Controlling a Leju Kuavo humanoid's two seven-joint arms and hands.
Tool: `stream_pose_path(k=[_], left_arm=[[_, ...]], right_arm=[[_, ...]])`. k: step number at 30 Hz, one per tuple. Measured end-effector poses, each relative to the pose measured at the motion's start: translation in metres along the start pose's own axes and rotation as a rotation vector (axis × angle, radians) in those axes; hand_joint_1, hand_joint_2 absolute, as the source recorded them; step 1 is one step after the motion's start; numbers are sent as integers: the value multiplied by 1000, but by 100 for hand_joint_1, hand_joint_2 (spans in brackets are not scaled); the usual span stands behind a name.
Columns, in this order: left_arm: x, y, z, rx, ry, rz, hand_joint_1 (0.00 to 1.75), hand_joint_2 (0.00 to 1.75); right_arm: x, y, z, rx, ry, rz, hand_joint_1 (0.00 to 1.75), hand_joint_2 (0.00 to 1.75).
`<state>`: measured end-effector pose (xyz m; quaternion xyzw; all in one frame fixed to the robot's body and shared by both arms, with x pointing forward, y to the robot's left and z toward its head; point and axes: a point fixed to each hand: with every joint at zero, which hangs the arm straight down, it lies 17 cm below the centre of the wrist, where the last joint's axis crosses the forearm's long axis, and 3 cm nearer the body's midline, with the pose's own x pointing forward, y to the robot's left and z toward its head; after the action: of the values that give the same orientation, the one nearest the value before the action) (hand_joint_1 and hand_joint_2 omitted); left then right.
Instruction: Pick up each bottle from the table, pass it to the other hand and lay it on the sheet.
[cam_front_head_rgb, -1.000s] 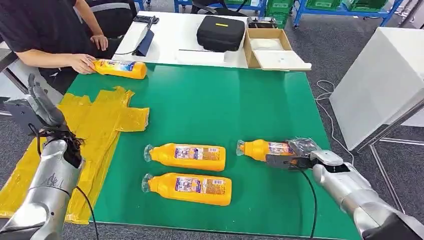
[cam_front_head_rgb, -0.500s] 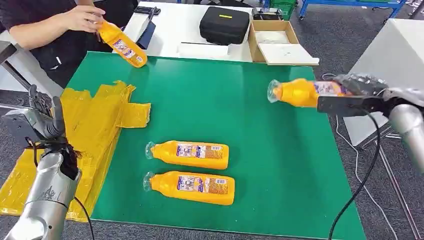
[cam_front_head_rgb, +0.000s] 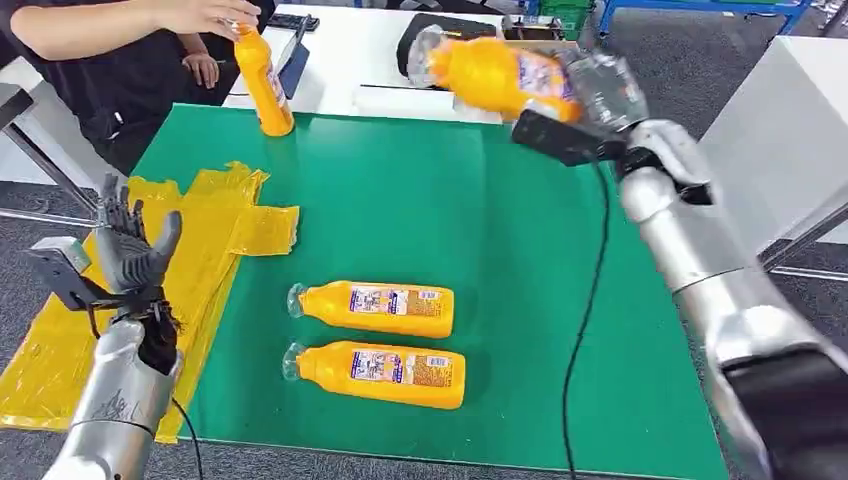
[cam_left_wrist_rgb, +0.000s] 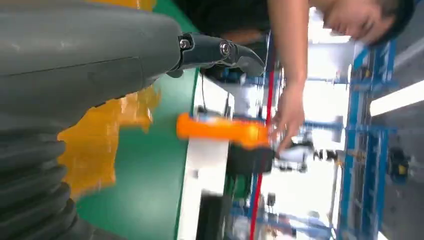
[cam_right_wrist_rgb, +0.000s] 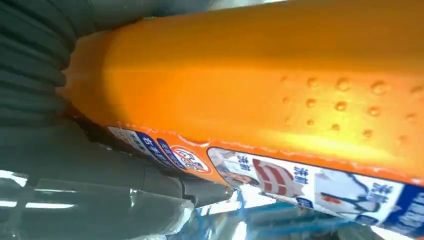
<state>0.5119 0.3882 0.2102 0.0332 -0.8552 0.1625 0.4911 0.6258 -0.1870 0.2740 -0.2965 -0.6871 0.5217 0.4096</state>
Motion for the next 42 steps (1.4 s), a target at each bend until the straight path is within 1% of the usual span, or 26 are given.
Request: stream_pose_path(k=[4, 8, 12, 16, 18, 23, 30, 35, 42], left_arm=[[-4, -48, 4, -69, 35, 98, 0, 175], [-1, -101, 0, -145, 79, 235, 0, 175], [4, -136, 1, -197, 109, 327, 0, 175], [12, -161, 4, -252, 150, 456, 0, 175], [15, -168, 7, -267, 156, 486, 0, 175], [19, -162, 20, -267, 153, 492, 0, 175], [28, -155, 35, -281, 130, 476, 0, 175], [31, -149, 37, -290, 120, 454, 0, 175], [35, -151, 38, -311, 113, 453, 0, 175]], right_arm=[[79, 82, -9, 57, -58, -157, 175, 175], [149, 136, -9, 93, -77, -282, 175, 175], [198, 162, -7, 125, -95, -361, 175, 175], [230, 176, -5, 159, -98, -424, 175, 175], [243, 180, -4, 175, -100, -450, 175, 175], [258, 183, -3, 191, -108, -458, 175, 175], [257, 169, -11, 168, -121, -423, 175, 175], [237, 151, -19, 135, -103, -404, 175, 175], [205, 140, -21, 104, -55, -394, 175, 175]])
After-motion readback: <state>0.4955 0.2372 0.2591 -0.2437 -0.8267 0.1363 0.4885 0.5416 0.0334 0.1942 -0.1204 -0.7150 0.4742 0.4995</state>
